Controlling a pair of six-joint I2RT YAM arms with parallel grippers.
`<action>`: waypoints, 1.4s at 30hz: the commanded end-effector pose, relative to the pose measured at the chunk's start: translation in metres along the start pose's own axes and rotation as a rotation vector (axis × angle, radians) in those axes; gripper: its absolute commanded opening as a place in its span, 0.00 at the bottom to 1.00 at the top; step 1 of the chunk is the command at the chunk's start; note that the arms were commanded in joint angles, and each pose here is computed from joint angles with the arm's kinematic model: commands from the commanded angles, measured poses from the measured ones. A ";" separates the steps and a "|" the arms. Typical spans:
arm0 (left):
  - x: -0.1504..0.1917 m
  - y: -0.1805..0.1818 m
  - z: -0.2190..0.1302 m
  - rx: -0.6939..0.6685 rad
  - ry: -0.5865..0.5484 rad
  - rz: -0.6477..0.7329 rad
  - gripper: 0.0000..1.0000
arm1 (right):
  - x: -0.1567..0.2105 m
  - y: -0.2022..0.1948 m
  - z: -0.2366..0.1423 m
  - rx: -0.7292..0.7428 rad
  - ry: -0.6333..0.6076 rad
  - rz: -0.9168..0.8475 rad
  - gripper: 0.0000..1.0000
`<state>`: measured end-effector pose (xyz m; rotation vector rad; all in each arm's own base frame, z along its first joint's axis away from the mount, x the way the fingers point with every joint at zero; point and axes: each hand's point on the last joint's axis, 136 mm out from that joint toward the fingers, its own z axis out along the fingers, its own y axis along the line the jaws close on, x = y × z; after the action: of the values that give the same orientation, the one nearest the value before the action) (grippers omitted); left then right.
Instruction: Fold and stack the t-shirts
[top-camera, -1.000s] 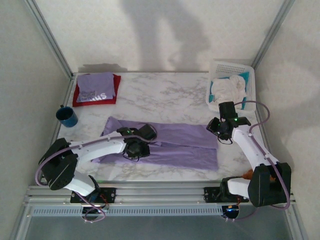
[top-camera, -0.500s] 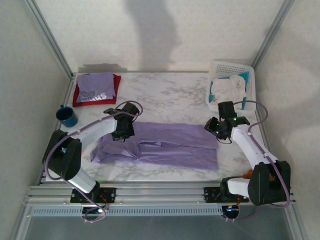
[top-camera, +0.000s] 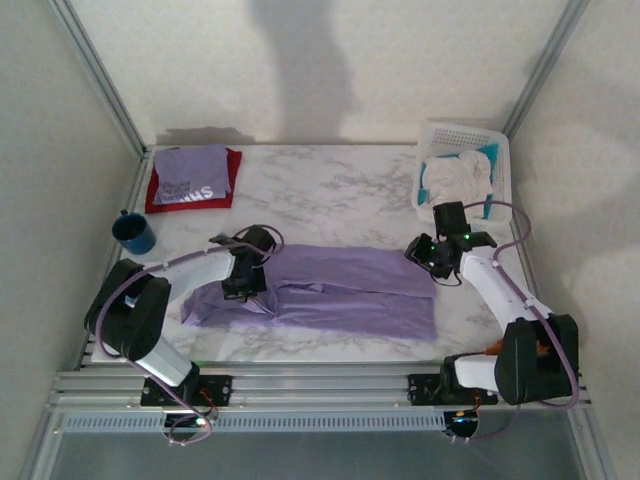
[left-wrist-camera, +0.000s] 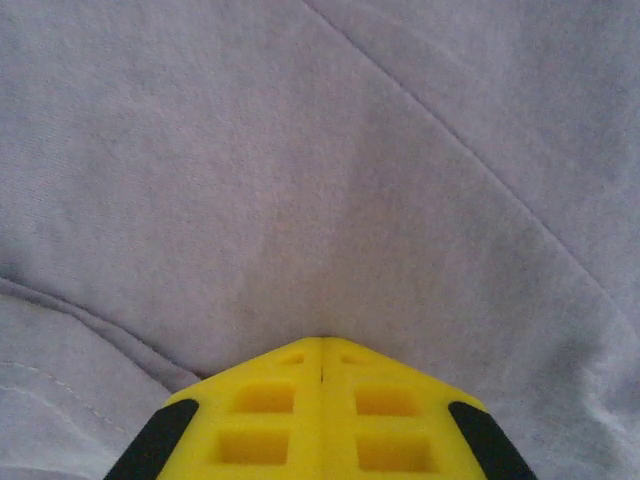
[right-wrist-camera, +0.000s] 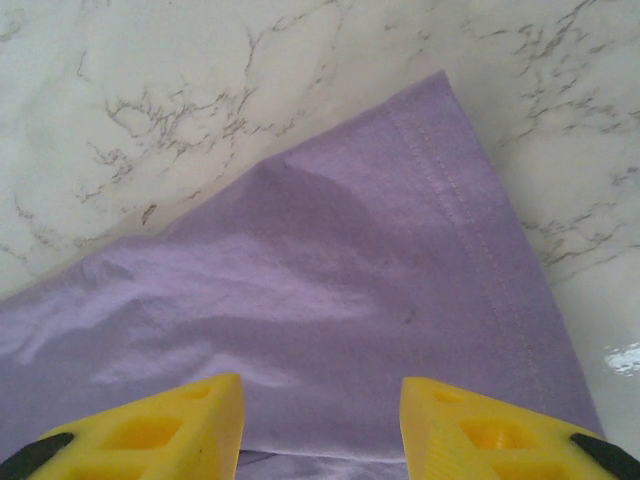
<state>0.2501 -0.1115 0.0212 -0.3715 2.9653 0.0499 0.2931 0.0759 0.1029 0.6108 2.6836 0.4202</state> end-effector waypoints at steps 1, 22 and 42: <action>-0.009 -0.012 -0.009 0.048 -0.054 -0.002 0.00 | -0.002 0.009 -0.003 -0.028 -0.005 -0.033 0.46; 0.032 0.013 -0.024 0.000 0.016 -0.010 0.00 | 0.000 0.014 0.006 -0.048 0.024 -0.048 0.46; 0.042 0.016 -0.070 -0.027 -0.038 -0.061 0.00 | -0.009 0.026 0.008 -0.049 0.030 -0.073 0.46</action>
<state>0.1801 -0.1236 0.0647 -0.4510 2.9766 -0.0388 0.3078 0.0896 0.0988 0.5265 2.7118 0.4548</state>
